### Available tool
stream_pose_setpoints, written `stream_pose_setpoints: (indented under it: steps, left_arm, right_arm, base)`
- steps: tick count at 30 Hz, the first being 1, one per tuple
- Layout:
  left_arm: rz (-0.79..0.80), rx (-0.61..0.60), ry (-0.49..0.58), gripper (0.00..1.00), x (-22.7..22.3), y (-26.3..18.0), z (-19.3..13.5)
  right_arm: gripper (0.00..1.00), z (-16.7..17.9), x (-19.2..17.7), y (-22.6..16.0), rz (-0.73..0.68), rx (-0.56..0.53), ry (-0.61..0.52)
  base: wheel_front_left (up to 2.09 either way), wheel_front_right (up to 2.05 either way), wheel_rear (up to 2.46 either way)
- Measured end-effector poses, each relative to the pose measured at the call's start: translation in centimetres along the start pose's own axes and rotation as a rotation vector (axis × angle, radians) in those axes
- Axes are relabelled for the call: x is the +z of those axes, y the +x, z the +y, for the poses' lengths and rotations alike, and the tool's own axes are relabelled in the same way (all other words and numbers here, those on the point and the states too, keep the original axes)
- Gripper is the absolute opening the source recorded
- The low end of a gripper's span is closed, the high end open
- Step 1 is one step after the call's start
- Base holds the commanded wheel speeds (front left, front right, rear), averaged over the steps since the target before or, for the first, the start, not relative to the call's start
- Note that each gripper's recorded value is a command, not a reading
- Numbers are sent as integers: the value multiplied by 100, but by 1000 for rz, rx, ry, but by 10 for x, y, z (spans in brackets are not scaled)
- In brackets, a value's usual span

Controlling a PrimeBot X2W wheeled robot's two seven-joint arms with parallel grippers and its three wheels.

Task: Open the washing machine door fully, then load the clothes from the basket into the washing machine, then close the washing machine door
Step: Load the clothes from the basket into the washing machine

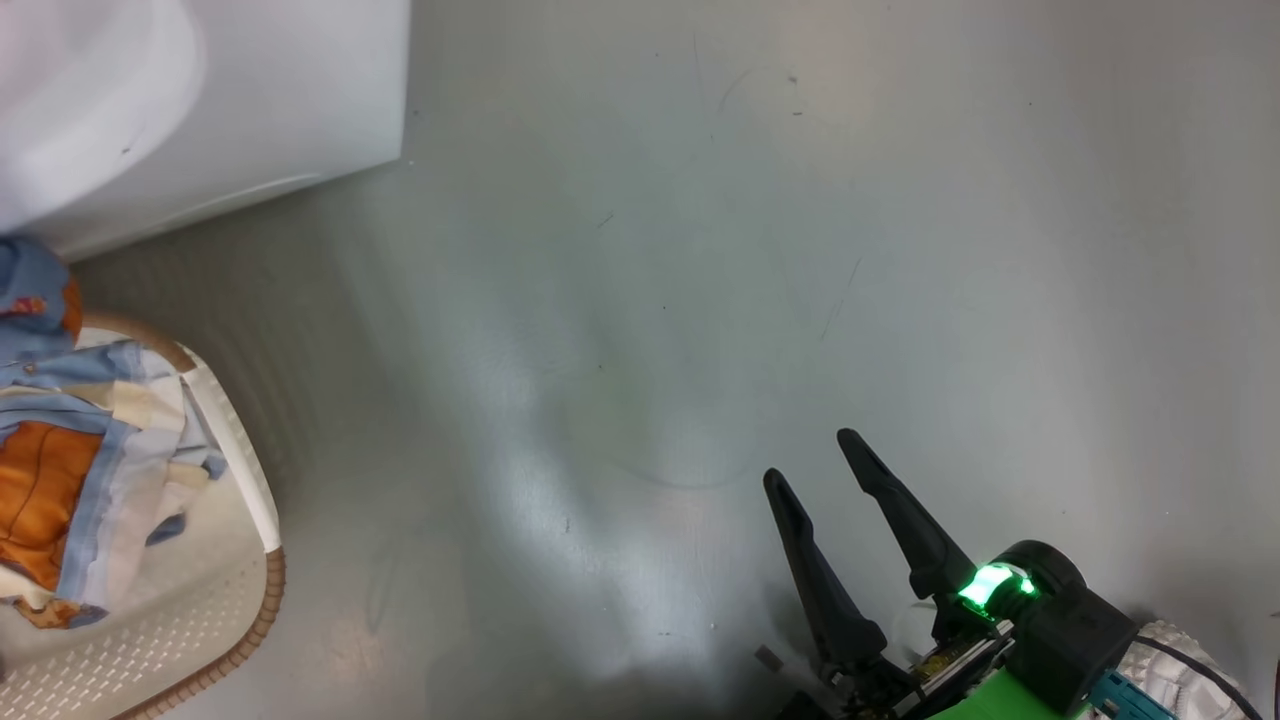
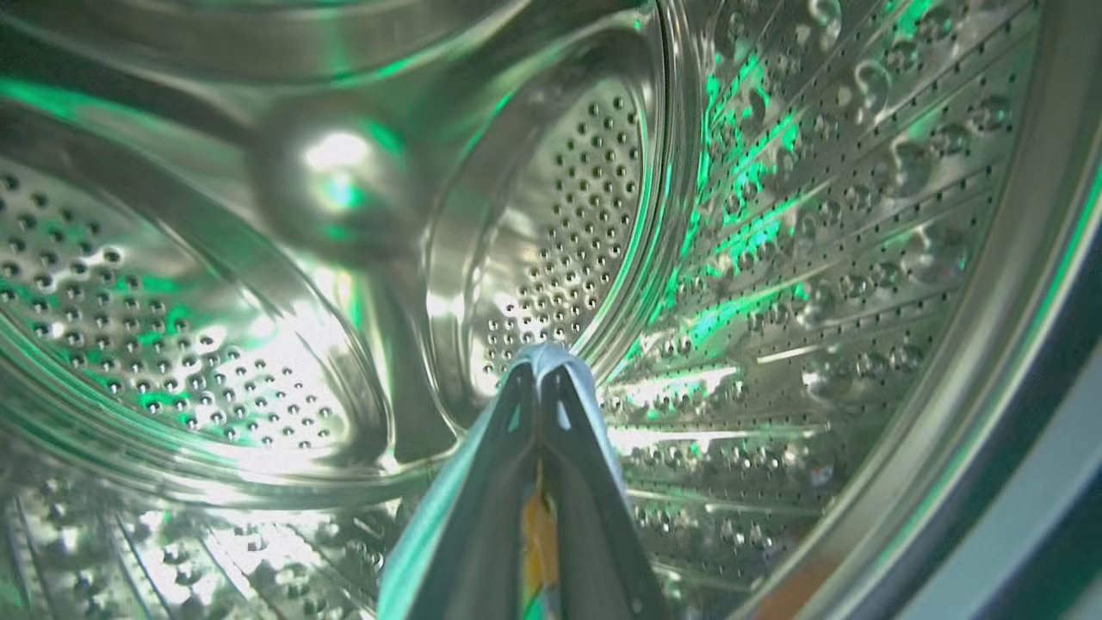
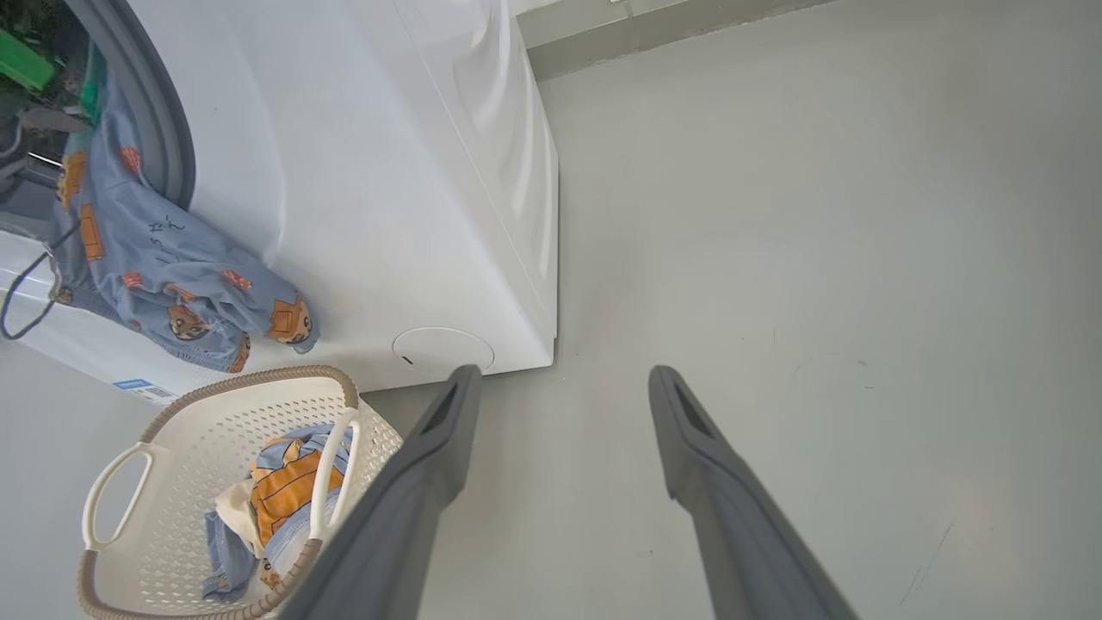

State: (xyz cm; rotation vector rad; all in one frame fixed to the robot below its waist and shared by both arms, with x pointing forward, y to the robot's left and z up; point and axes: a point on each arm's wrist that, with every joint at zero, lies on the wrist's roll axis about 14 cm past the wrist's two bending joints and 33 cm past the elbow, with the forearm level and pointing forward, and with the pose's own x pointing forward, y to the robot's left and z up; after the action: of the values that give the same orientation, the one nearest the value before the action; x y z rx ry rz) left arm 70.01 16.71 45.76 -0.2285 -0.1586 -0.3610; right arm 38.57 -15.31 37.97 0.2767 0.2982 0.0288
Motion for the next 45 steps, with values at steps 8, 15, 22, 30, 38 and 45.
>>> stream_pose_setpoints:
  steps: [8, 15, 22, 30, 38, 45]
  left_arm:
    - [47, -12, 2, 100, -7, -8, -5]
    - [93, -12, 5, 100, -8, -23, -9]
    - [113, 1, 8, 100, 2, -39, -7]
    - [117, 4, 16, 100, 9, -64, -12]
    - [126, 54, 6, 100, 7, -102, -14]
    - [138, 107, -18, 100, 4, -130, -13]
  right_arm:
    - [100, 1, 3, -1, -9, 0, 15]
    - [100, 0, 7, -1, -24, 5, 21]
    - [100, 2, 14, 7, -53, 26, 18]
    - [100, 8, 16, 16, -67, 54, 27]
    - [100, 11, 15, 18, -67, 65, 31]
    - [100, 15, 17, 21, -74, 81, 33]
  base:
    - [0, 0, 0]
    - [0, 0, 0]
    - [0, 0, 0]
    - [0, 0, 0]
    - [0, 0, 0]
    - [0, 0, 0]
